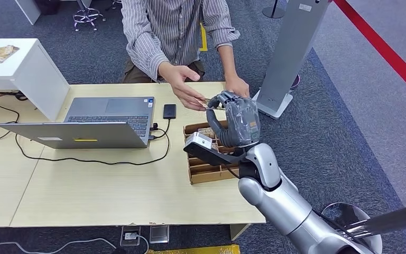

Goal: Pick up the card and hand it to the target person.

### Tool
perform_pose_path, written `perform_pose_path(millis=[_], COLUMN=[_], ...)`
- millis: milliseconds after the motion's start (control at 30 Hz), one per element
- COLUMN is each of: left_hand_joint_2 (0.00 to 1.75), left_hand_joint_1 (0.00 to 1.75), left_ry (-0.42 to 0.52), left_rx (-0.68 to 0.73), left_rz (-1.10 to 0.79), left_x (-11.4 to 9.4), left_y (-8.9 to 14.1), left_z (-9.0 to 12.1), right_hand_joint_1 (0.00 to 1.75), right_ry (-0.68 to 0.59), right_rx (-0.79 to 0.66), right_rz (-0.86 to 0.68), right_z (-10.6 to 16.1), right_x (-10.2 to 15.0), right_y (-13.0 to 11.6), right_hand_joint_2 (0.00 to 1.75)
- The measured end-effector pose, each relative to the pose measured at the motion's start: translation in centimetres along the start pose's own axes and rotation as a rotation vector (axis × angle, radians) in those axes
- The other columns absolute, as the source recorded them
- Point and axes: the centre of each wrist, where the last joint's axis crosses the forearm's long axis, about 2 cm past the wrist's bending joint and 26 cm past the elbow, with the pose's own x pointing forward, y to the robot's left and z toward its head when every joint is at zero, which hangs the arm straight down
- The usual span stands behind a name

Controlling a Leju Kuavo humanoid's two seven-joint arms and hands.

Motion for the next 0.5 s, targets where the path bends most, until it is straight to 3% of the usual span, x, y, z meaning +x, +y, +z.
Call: perform_pose_path(millis=[67,200,267,500], left_hand_joint_2=[0.00,0.00,0.00,0.00], left_hand_joint_1=[0.00,0.00,0.00,0.00], left_ry=[0.005,0.013,0.020,0.043], left_rx=[0.002,0.007,0.015,0.032], left_rz=[0.008,0.016,0.030,0.083], left_x=[-0.1,-0.3,-0.6,-2.4], left_y=[0.0,-0.1,-0.1,-0.1], left_z=[0.0,0.0,0.0,0.2], right_hand_joint_1=[0.00,0.00,0.00,0.00], right_ry=[0.006,0.030,0.081,0.350], right_rx=[-0.006,-0.020,-0.021,0.094], right_rz=[-0.008,-0.058,-0.164,-0.759], right_z=[0.1,0.3,0.6,3.3], right_x=[0.0,0.0,0.1,-0.5], right_y=[0.0,-0.2,-0.4,-0.8], right_hand_joint_2=[1.75,1.75,1.75,1.75])
